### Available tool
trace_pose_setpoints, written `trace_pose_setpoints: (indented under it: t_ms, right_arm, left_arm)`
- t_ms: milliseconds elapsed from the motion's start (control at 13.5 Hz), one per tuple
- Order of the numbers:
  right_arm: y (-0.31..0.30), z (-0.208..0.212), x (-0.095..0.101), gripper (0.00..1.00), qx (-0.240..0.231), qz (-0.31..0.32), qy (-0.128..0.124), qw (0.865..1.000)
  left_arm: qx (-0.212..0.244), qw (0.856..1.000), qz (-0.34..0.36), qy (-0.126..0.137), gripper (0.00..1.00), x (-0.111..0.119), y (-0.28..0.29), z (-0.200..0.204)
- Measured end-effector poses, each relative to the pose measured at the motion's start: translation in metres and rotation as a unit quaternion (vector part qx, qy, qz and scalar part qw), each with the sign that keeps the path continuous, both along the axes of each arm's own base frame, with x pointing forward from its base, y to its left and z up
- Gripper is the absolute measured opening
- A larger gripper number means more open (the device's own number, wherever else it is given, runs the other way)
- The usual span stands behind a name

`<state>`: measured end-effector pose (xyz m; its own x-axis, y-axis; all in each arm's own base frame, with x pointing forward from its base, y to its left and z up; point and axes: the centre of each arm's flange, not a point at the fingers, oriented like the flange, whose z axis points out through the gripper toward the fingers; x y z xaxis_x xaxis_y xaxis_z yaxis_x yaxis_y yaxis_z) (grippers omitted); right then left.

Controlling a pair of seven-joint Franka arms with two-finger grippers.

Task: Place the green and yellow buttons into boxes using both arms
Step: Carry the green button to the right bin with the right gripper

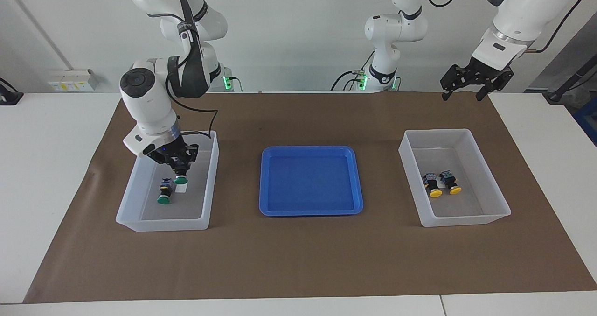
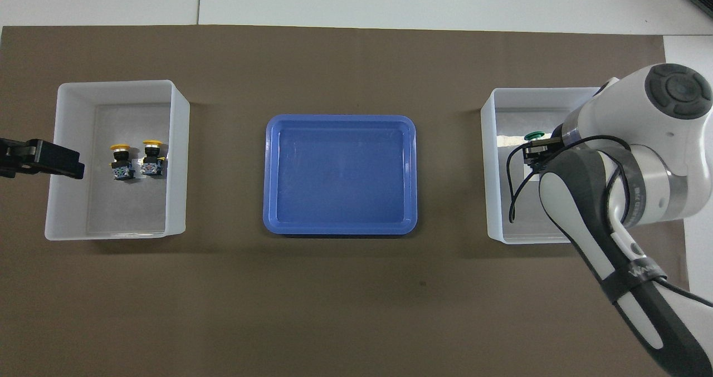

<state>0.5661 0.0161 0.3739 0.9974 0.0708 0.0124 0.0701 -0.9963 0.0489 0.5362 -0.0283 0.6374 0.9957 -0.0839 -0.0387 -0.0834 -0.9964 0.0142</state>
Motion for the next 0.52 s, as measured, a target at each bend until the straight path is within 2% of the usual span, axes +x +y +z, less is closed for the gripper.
trace_pose_setpoints:
  t_ms: [370,444,519]
  right_arm:
    - [-0.001,-0.034,-0.012,0.41,0.012,-0.011,-0.009,1.0]
    - [-0.001,-0.038,-0.011,0.48,0.013,-0.013,-0.01,1.0]
    - [-0.001,-0.04,-0.011,0.6,0.013,-0.013,-0.01,1.0]
  left_arm:
    - [0.0,1.0,0.0,0.0,1.0,0.0,0.0,0.0]
    - [0.0,1.0,-0.001,0.0,1.0,0.0,-0.001,0.0]
    - [0.0,1.0,-0.001,0.0,1.0,0.0,-0.001,0.0]
